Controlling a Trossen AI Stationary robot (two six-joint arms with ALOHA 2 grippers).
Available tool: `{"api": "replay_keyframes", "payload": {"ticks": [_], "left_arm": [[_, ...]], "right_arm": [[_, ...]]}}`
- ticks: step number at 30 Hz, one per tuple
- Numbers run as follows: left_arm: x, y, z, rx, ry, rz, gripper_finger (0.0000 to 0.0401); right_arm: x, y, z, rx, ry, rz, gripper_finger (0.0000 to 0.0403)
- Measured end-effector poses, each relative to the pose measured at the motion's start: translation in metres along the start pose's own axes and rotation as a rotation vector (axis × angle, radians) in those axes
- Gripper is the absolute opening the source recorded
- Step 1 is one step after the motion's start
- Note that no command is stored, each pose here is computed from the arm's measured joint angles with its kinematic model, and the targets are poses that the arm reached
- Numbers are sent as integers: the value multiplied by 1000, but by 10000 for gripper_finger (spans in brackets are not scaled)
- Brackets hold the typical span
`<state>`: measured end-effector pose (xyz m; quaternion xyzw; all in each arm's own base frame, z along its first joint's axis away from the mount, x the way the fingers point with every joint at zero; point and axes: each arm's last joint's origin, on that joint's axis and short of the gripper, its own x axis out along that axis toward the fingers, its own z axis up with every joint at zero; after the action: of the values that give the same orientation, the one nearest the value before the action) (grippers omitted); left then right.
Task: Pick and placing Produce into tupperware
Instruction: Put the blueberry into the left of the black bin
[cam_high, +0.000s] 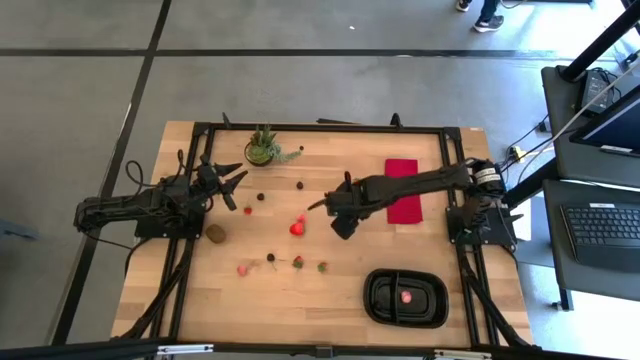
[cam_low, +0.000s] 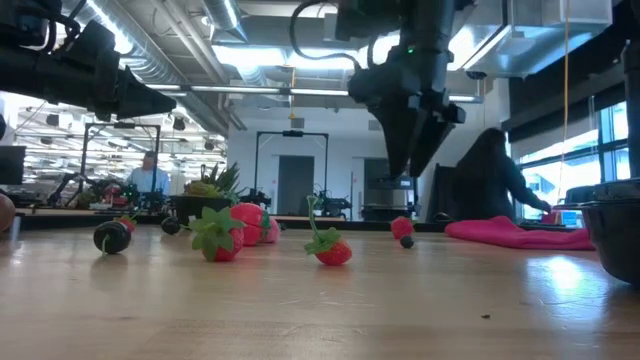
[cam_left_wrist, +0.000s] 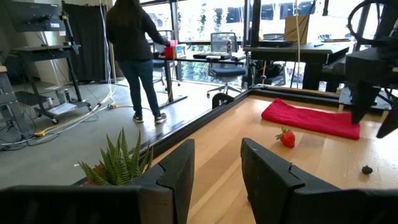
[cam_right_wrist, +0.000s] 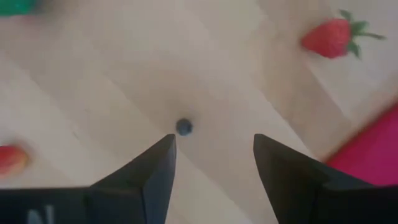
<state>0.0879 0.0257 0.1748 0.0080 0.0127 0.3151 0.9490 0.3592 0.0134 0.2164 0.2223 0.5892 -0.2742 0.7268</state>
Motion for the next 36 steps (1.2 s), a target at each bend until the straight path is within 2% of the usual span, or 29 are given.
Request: {"api": "replay_keyframes", "payload": {"ticks": [11,20,28,36], "left_arm": [[0,0,0,0,0,0,124],[0,0,0,-1,-1,0,124],[0,0,0,-1,-1,0,124],[0,0,0,-1,-1,0,124]], "right_arm": [[1,-2,5,-16,-8,28,217],[26,-6,-6,-19,-5,25,217],[43,-6,-10,-7,-22,97,217],[55,-9,-17,18,-19,111,217]]}}
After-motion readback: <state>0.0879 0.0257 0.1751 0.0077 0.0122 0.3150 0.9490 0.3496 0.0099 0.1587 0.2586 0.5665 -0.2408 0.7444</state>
